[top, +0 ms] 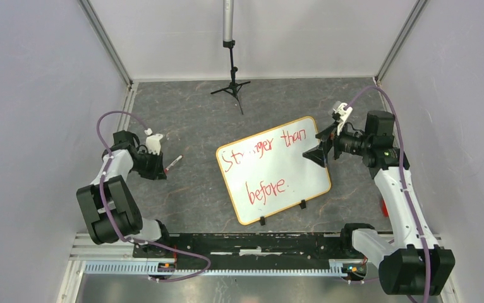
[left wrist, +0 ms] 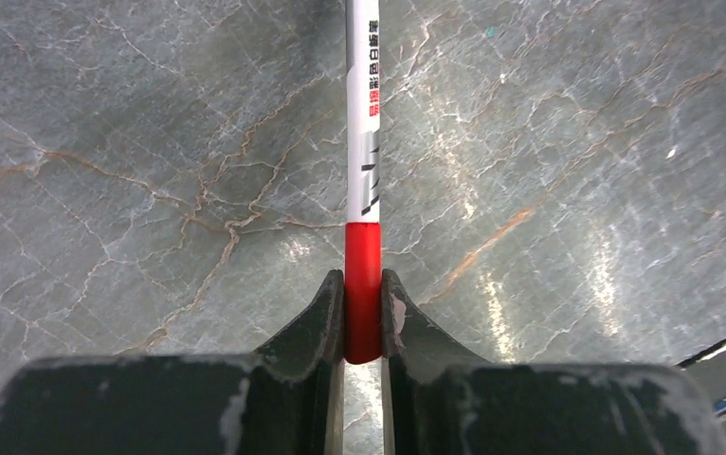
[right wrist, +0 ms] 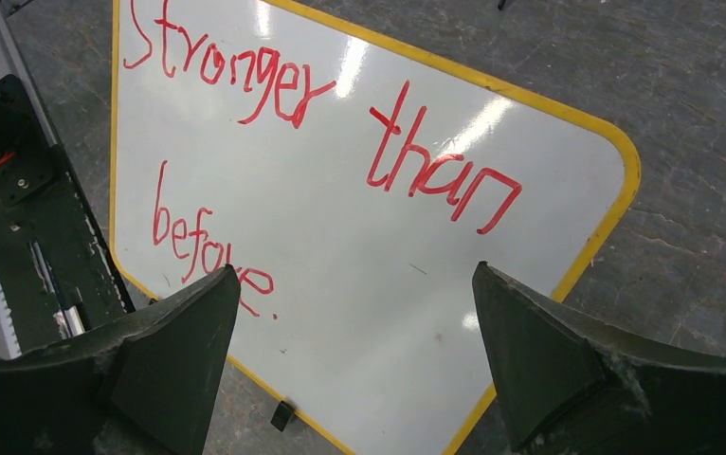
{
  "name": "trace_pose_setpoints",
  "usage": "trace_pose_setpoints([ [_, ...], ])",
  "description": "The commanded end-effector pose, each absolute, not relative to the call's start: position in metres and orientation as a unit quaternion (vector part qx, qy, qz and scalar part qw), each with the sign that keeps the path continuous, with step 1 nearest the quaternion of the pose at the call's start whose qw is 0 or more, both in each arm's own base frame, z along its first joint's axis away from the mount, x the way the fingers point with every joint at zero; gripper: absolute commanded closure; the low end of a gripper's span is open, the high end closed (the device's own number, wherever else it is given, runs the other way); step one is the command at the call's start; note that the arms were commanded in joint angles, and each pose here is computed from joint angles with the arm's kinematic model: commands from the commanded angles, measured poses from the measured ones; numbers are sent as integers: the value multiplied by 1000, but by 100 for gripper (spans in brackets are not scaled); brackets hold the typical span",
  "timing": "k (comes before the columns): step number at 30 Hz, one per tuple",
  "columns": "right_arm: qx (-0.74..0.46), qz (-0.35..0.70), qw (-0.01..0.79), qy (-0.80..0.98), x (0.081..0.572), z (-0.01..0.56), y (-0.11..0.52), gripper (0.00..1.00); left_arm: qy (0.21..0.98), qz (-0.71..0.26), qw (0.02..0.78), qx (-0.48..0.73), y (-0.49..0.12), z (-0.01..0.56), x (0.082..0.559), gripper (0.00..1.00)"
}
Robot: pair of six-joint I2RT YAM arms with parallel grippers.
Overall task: Write a sentence on the whiteboard
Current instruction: Put down the whiteboard marker at the center of the board, then reset both arms
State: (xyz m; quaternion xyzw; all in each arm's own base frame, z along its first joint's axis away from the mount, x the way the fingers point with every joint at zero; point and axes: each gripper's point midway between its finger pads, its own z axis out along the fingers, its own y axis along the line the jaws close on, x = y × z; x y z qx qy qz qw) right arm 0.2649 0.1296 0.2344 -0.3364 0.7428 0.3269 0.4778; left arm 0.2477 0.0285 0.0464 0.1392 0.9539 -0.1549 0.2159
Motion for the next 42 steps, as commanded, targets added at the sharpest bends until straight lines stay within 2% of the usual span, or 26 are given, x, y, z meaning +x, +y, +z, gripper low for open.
trace_pose_setpoints([
  [1,-347,303,490,740,267,235,124,2,951,-111,214,196,44,34,250,79],
  [9,-338,296,489,748,274,238,118,2,954,-103,178,220,44,17,238,69],
  [14,-333,288,488,754,278,244,114,2,955,-102,169,223,43,14,234,67],
  [18,-332,279,484,760,280,249,111,2,954,-99,175,222,42,24,234,60],
  [24,-337,262,480,767,283,255,105,2,944,-112,222,218,33,76,244,28],
  [25,-337,255,484,766,285,259,102,2,941,-113,234,216,31,89,249,22],
  [27,-333,244,493,766,291,268,97,2,934,-115,259,216,29,117,258,2],
  [35,-301,197,508,783,326,296,50,2,921,-131,347,123,30,221,314,0],
  [42,-257,175,495,811,344,269,-3,2,907,-146,393,53,33,236,340,0],
])
